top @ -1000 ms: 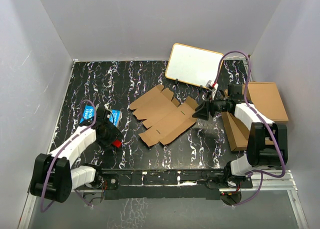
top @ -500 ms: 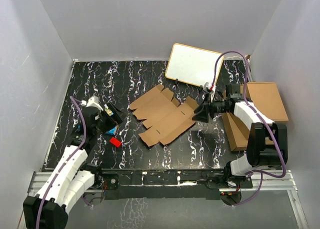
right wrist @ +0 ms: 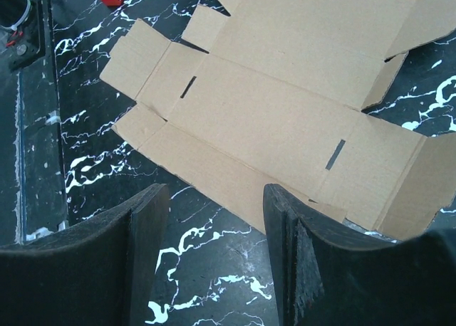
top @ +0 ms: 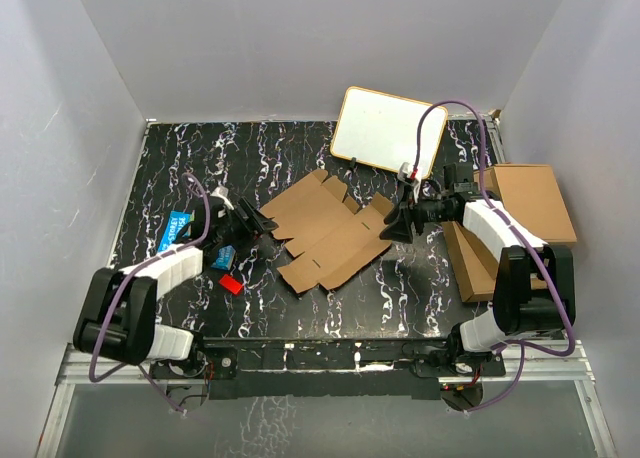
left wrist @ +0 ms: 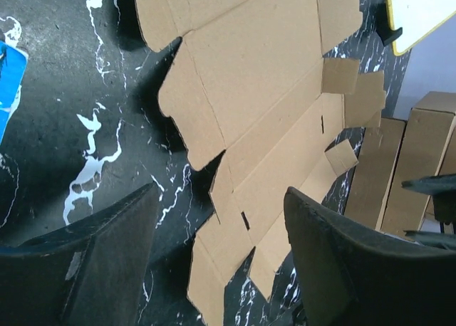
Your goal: Fold the paper box
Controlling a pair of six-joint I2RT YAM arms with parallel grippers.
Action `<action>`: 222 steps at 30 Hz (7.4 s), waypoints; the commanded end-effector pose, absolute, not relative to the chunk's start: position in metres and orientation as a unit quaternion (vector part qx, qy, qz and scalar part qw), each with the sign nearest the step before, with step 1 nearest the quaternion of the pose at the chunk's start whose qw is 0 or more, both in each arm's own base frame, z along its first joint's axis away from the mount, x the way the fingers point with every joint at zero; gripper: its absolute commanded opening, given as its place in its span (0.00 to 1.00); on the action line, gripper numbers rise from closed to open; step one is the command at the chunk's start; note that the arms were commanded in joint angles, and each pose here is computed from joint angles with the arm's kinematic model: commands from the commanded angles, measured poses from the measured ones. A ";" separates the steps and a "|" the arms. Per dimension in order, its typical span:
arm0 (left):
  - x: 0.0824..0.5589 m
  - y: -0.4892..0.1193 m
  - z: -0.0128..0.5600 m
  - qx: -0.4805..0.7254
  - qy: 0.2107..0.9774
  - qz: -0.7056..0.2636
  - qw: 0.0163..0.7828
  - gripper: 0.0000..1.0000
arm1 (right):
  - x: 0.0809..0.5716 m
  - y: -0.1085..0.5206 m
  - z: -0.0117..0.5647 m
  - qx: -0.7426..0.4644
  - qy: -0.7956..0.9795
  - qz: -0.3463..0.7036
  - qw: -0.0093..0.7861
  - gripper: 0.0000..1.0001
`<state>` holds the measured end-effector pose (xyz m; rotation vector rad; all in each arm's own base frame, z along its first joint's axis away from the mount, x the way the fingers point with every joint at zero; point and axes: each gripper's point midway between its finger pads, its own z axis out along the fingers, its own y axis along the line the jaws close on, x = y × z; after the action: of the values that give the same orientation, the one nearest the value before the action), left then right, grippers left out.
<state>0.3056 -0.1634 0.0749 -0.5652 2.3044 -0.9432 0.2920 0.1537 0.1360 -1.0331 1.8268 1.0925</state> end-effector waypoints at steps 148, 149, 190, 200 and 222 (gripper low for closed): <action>0.282 -0.186 0.196 0.248 0.709 -0.374 0.544 0.00 | 0.327 0.192 0.190 -0.503 0.620 0.420 0.432 0.68; 0.281 -0.184 0.198 0.240 0.710 -0.369 0.550 0.00 | 0.321 0.189 0.187 -0.500 0.625 0.417 0.431 0.69; 0.280 -0.155 0.159 -0.185 0.773 -0.376 0.477 0.00 | 0.324 0.196 0.083 -0.009 0.830 0.471 0.299 0.73; 0.282 -0.160 0.154 -0.221 0.767 -0.377 0.470 0.00 | 0.304 0.200 0.069 0.028 0.848 0.480 0.222 0.71; 0.278 -0.201 0.171 -0.080 0.777 -0.363 0.508 0.00 | 0.328 0.213 0.068 -0.001 0.859 0.434 0.272 0.14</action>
<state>0.2707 -0.1837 0.1362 -0.3659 1.9608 -0.8646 0.3057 0.2109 0.0503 0.0841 2.4029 1.2703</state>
